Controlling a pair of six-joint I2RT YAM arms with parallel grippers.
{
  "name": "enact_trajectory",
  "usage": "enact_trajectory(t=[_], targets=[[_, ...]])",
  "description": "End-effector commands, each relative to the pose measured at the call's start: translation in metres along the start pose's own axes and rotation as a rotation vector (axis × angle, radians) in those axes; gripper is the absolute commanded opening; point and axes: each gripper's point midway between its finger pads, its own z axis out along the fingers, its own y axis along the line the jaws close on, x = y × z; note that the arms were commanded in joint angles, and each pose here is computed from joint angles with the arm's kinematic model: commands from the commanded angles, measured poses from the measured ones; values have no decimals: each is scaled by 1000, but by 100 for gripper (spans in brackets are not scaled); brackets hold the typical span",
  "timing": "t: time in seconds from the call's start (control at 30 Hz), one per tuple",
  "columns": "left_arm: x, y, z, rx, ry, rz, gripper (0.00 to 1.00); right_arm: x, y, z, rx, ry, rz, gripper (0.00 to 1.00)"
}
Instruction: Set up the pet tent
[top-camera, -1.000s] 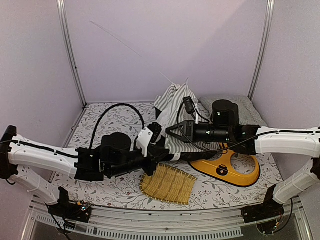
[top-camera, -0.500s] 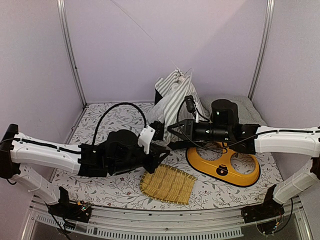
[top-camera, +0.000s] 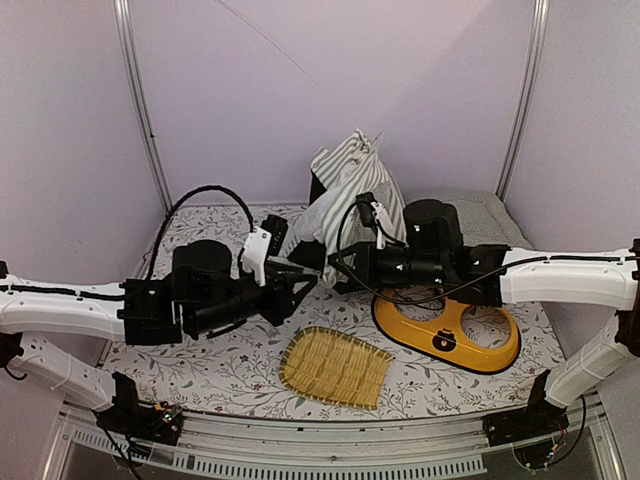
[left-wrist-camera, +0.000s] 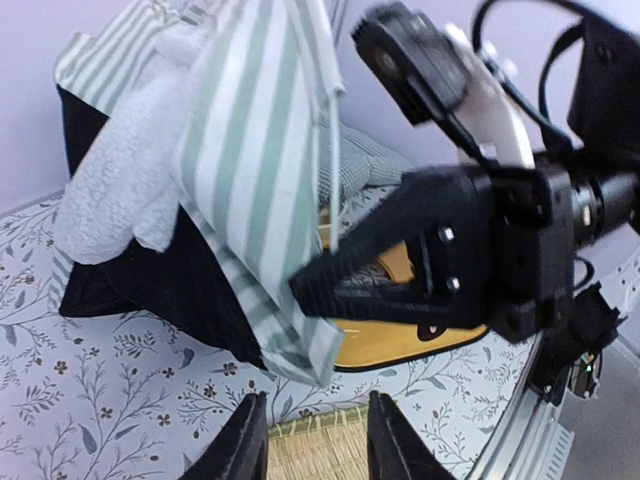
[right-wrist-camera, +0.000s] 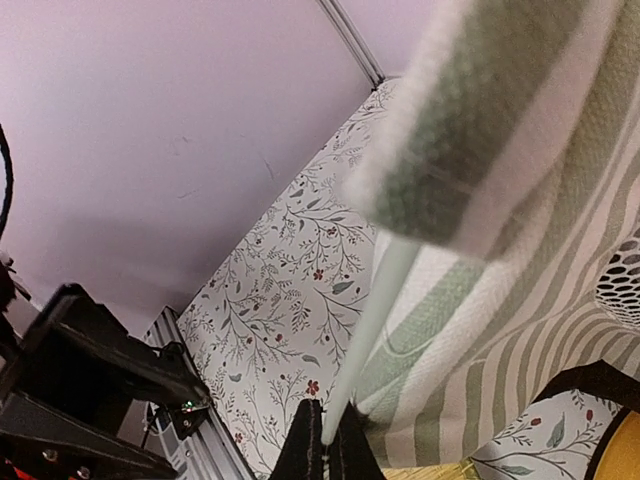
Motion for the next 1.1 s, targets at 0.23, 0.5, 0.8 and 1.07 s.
enact_trajectory(t=[0.23, 0.5, 0.8, 1.07], targets=[[-102, 57, -30, -73, -143, -115, 49, 84, -18, 37, 276, 188, -331, 0], [-116, 55, -11, -43, -97, -92, 63, 121, -22, 50, 314, 278, -389, 8], [-113, 69, -1, -103, -69, -103, 66, 115, -18, 37, 302, 259, -376, 51], [-115, 91, 0, -168, -63, -107, 66, 87, 0, 7, 252, 187, -310, 77]])
